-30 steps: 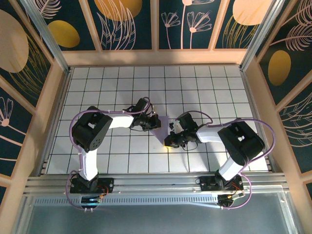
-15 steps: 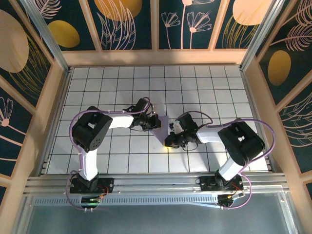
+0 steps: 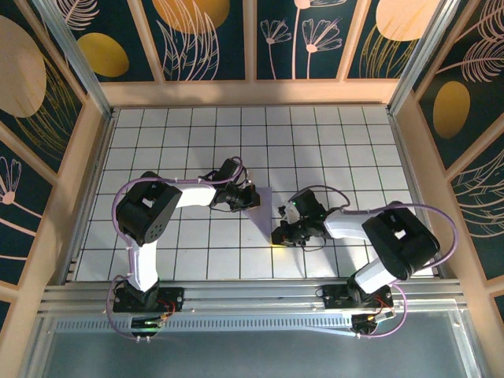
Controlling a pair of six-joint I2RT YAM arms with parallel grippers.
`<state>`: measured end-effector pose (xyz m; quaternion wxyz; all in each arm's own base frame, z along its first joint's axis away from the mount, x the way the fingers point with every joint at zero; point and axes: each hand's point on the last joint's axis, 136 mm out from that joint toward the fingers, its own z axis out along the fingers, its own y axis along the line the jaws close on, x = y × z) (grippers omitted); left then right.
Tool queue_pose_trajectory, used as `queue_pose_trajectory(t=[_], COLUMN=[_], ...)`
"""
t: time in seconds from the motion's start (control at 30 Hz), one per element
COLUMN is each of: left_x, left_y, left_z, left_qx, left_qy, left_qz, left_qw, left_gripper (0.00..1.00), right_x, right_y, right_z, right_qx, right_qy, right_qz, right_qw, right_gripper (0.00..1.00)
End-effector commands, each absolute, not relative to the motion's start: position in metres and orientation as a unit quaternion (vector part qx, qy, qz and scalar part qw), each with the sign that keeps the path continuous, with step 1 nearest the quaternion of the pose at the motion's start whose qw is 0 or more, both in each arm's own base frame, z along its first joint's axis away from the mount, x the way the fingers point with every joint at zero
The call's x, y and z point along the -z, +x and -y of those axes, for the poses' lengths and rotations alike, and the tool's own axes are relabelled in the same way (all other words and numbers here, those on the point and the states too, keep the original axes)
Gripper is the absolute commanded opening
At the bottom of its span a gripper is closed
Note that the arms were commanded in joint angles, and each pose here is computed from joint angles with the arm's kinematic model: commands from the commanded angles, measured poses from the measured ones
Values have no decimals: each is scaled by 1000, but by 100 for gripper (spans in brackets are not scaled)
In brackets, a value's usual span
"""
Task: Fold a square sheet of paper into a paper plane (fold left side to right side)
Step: Fourth fold the wing at the center of the table.
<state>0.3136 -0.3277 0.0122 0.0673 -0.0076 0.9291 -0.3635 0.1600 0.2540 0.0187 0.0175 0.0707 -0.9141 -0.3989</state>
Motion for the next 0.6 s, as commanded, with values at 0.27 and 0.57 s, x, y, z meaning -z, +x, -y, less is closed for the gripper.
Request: queue_pose_trajectory(t=[0.27,0.57], left_x=[22,22], left_y=[302,301], left_z=[301,300], left_qx=[290,290], left_qy=[-33,-33], left_qz=[-956,-955], left_qw=[41,41], left_gripper=[0,0], right_x=[-76,-53], right_y=[190,236], right_z=[-271,-285], right_qx=[462,436], right_qy=[96,65], right_qz=[881,895], right_qw=[-37,-71], right_gripper=[0,0])
